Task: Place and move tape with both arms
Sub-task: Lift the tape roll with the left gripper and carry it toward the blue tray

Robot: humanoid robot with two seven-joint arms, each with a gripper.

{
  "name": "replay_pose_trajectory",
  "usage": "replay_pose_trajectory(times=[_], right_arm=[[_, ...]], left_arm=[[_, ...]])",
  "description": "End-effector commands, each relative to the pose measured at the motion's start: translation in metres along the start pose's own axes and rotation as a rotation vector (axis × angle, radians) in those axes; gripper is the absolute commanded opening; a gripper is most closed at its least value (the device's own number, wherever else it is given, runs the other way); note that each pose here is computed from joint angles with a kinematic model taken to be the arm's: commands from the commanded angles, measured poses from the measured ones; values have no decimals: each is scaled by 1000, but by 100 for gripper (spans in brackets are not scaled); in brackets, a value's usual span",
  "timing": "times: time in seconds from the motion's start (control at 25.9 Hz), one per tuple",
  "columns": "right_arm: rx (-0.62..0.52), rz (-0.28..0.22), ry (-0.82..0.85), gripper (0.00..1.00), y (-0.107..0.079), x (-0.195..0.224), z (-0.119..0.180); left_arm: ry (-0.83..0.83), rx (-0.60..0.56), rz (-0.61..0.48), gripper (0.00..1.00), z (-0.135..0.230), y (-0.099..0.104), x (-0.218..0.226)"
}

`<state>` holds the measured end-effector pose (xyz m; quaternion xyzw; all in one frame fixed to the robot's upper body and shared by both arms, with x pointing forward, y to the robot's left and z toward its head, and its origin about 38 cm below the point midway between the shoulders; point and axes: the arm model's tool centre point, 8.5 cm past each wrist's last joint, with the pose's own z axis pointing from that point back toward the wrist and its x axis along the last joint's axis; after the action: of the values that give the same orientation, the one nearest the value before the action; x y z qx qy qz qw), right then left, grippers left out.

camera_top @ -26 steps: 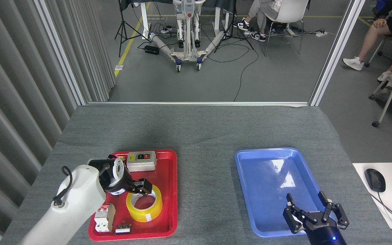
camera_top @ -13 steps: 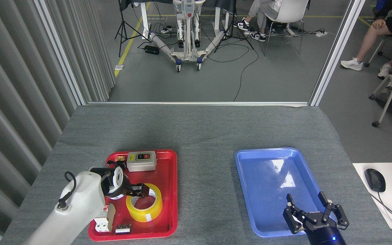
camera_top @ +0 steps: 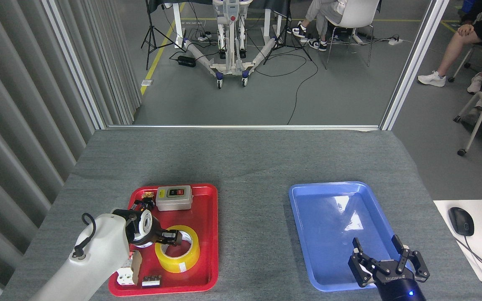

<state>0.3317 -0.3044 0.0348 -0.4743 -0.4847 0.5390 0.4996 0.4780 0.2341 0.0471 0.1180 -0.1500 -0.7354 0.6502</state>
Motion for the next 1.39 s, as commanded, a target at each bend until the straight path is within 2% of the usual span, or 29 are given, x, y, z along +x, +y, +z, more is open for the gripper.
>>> replay_pose_trajectory(times=[0.0,0.15,0.27,0.58,0.74,0.81,0.93,1.08,1.16,1.35], right_arm=[[2,0,0,100,1,0,0],[3,0,-1,100,1,0,1],[5,-1,-1,100,2,0,2],[9,-2,-1,100,3,0,3],[6,-8,-2,100,3,0,3],[6,-8,-4,100,3,1,3],[8,-8,-4,100,3,1,3],[-2,-7,-11,100,0,3,0],[-5,-6,-11,100,-2,3,0],[-8,-7,-9,100,-3,3,-1]], left_arm=[[-22,64,-20,48,-2,4,1],[-86,127,-2,12,-5,7,2],[-91,130,-14,0,-9,5,0],[-77,111,-7,0,-10,1,-9],[-47,139,-8,0,-3,5,-25],[-37,197,-6,0,8,14,-33],[-58,393,89,0,40,38,-58],[-101,531,131,0,50,42,-62],[-123,563,138,0,58,46,-62],[-233,534,146,0,60,37,-30]])
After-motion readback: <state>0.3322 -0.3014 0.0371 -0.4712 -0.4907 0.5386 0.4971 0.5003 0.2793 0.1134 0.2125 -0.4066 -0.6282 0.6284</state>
